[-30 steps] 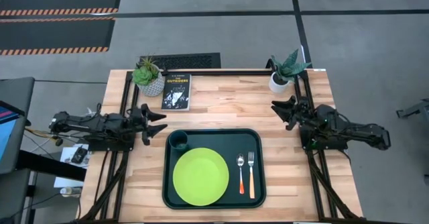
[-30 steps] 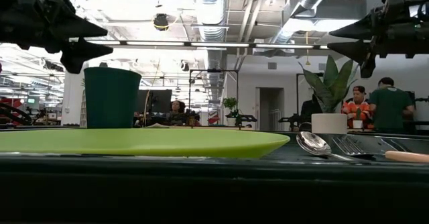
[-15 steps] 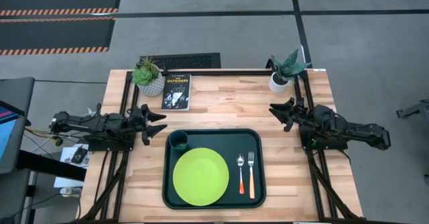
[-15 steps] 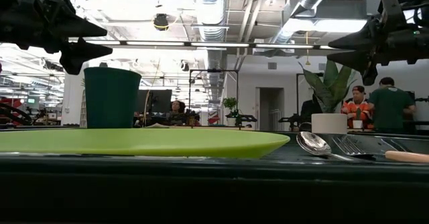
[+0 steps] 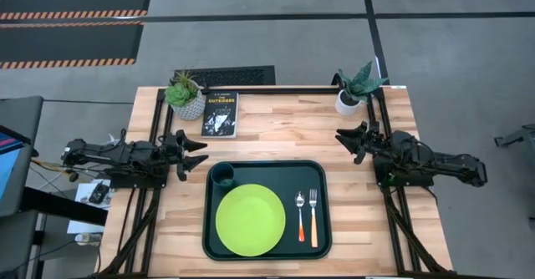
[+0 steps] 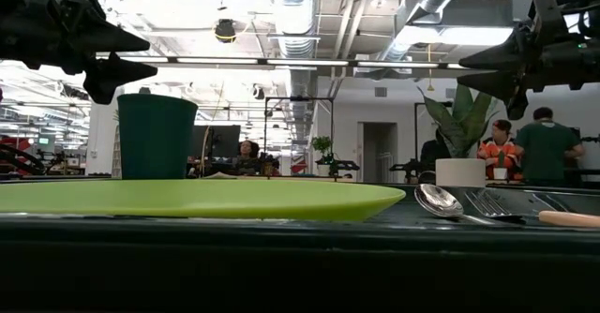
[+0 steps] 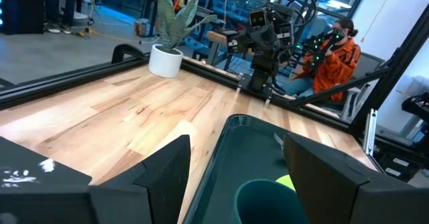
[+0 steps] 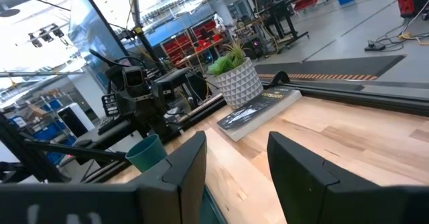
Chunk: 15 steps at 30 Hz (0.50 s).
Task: Pick and place plate/cup/fork/spoon on tray
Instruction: Return to Home Position
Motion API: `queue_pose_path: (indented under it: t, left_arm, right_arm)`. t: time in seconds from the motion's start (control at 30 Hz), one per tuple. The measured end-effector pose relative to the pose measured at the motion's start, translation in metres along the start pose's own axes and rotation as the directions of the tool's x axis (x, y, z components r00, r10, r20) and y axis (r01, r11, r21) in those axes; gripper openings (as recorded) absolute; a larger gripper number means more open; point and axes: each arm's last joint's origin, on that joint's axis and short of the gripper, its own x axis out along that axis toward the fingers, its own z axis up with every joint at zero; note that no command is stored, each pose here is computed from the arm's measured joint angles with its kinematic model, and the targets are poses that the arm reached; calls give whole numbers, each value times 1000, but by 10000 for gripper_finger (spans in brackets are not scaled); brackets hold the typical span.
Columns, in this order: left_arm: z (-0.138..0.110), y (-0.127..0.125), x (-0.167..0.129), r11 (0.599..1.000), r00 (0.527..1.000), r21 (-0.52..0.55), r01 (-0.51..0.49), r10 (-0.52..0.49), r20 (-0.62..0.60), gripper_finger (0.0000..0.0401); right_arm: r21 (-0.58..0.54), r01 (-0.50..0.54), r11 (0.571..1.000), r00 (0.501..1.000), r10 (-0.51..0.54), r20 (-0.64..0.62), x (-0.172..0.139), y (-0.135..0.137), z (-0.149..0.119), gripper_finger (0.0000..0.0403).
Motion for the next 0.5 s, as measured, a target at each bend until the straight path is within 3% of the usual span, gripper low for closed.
queue_pose_path:
  t: [0.5]
  left_arm:
    - [0,0,0,1000,1000,0,0,0,-1,229]
  right_arm:
    - [-1,1,1000,1000,-1,-1,0,0,0,183]
